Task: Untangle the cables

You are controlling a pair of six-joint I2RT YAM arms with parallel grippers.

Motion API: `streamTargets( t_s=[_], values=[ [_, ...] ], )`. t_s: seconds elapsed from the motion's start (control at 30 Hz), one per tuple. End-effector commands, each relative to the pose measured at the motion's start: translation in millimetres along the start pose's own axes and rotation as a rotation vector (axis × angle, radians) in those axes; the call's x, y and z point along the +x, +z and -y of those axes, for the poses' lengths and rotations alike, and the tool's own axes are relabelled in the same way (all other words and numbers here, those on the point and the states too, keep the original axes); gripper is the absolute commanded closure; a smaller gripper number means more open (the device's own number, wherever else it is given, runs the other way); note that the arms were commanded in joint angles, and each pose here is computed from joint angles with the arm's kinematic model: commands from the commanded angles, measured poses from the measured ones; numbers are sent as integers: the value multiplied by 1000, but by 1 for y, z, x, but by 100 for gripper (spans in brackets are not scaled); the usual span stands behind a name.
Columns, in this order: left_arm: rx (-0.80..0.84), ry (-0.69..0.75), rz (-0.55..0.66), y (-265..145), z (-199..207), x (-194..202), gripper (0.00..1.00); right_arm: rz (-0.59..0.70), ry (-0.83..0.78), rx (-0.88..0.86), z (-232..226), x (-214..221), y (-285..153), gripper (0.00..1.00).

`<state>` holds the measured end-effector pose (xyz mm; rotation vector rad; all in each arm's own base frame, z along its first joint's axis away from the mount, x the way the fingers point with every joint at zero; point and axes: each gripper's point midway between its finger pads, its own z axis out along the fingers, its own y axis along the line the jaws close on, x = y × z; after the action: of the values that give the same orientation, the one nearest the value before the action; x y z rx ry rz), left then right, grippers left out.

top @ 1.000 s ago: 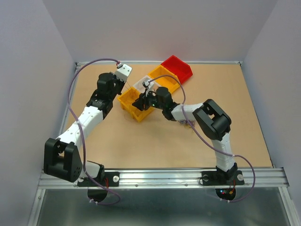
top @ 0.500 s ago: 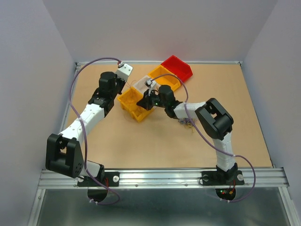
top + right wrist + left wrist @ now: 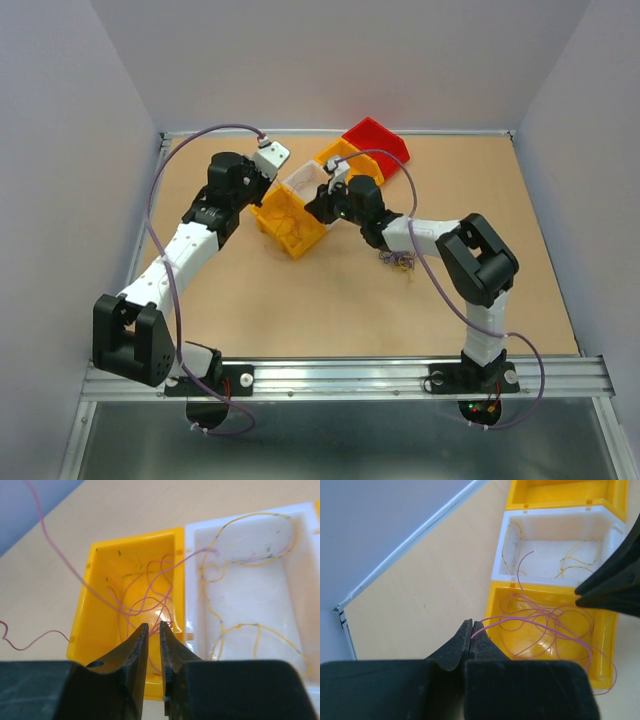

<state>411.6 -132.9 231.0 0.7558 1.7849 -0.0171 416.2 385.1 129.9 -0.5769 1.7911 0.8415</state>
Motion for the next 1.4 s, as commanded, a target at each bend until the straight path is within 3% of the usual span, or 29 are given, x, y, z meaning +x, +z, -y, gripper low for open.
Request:
streamTargets(
  t_s=[0.0, 0.23, 0.63, 0.8, 1.03, 1.17, 1.37],
  values=[
    [19, 74, 98, -24, -4, -43, 100, 149, 79, 190, 51, -52, -26, 82],
    [119, 169, -84, -36, 7, -23, 100, 214, 172, 265, 79, -59, -47, 83],
    [235, 253, -347, -18, 32, 29, 100, 221, 139, 137, 56, -61, -46, 82],
    [193, 210, -429, 8, 27, 35, 100, 222, 44, -107, 11, -63, -56, 63],
    [179, 138, -547, 49, 32, 64, 100, 226, -77, -379, -51, -49, -66, 50],
    [198, 119, -569, 62, 38, 73, 100, 206, -78, -415, -64, -40, -57, 29],
    [269, 38, -564, 71, 41, 88, 100, 188, -48, -398, -63, -30, -38, 30]
  ],
)
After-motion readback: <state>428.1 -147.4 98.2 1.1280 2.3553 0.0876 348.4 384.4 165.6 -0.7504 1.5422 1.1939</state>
